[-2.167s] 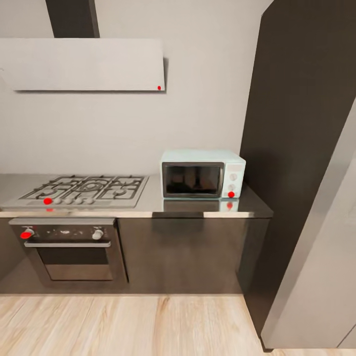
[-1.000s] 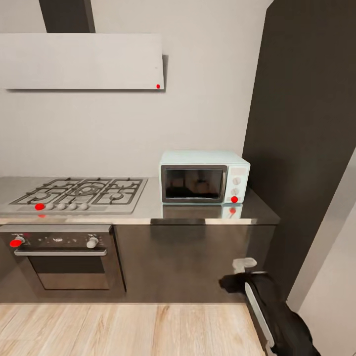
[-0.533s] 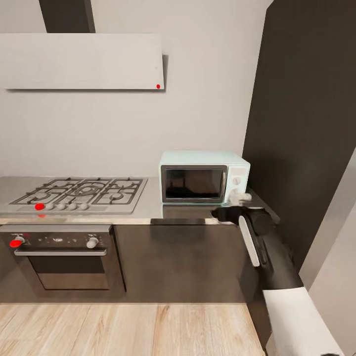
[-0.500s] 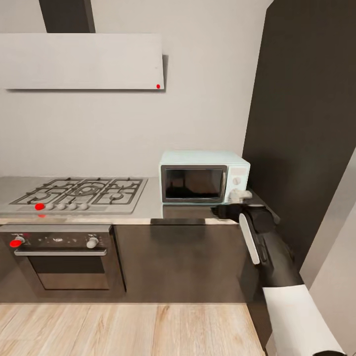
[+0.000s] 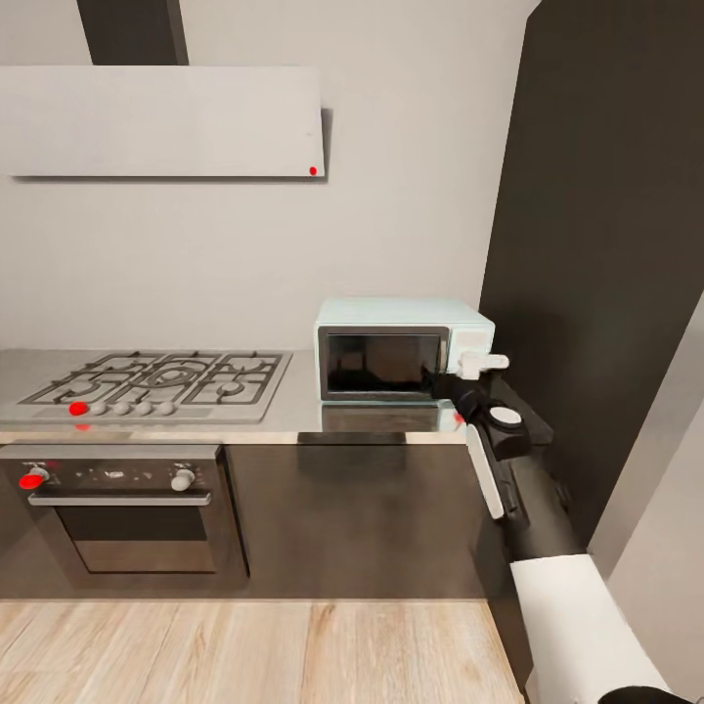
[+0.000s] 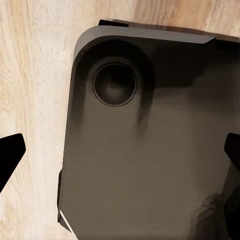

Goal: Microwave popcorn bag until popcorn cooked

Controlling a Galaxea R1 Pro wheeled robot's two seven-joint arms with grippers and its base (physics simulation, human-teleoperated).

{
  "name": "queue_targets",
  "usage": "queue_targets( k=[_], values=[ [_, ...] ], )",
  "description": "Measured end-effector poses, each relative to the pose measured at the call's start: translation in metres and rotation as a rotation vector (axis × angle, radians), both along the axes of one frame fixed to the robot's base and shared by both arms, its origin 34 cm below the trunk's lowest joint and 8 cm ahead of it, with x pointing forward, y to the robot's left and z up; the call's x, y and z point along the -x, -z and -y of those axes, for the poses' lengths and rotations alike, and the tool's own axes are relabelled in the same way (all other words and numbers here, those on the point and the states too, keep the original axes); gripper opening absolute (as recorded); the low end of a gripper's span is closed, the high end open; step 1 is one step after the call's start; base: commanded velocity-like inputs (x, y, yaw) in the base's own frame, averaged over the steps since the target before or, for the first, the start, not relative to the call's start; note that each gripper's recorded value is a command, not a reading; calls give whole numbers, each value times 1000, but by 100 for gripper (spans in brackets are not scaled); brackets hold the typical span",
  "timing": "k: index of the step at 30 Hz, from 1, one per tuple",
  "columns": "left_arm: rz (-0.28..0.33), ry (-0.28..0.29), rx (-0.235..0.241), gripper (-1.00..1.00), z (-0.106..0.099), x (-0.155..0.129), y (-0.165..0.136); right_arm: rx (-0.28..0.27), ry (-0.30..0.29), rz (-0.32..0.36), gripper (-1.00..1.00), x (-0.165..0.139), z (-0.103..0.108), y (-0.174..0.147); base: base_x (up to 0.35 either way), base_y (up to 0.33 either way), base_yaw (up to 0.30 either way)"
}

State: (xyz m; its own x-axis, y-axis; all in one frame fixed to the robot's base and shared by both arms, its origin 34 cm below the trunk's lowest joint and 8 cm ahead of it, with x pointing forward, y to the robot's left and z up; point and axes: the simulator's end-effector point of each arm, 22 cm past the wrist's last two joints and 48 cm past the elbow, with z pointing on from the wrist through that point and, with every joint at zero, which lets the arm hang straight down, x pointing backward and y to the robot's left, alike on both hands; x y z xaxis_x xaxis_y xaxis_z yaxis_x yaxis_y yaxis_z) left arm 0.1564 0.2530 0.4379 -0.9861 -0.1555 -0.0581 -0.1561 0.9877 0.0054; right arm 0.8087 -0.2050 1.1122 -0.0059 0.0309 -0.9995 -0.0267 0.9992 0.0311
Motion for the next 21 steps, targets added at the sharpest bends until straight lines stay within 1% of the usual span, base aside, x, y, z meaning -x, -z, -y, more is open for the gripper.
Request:
queue_targets(
  k=[1, 3, 7, 10, 15, 18, 20, 21],
  values=[
    [0, 0, 0, 100, 0, 0, 0, 2, 0, -15, 100, -4, 0, 12, 0, 0, 0],
    [0, 1, 0, 100, 0, 0, 0, 7, 0, -46, 100, -15, 0, 46, 0, 0, 0],
    [1, 1, 0, 100, 0, -1, 0, 15, -3, -84, 100, -21, 0, 77, 0, 0, 0],
    [2, 1, 0, 100, 0, -1, 0, 18, -4, -96, 100, -22, 1, 84, 0, 0, 0],
    [2, 4, 2, 100, 1, -1, 0, 19, -3, -102, 100, -22, 2, 86, 0, 0, 0],
    [3, 8, 18, 100, 13, -2, 0, 21, -2, -112, 100, -22, 3, 88, 16, 0, 0],
    [2, 18, 29, 100, 22, -1, 0, 21, -1, -113, 100, -22, 3, 88, 233, 0, 0],
    [1, 19, 30, 100, 23, -1, 0, 21, -1, -113, 100, -22, 3, 88, 270, 0, 0]
  ],
)
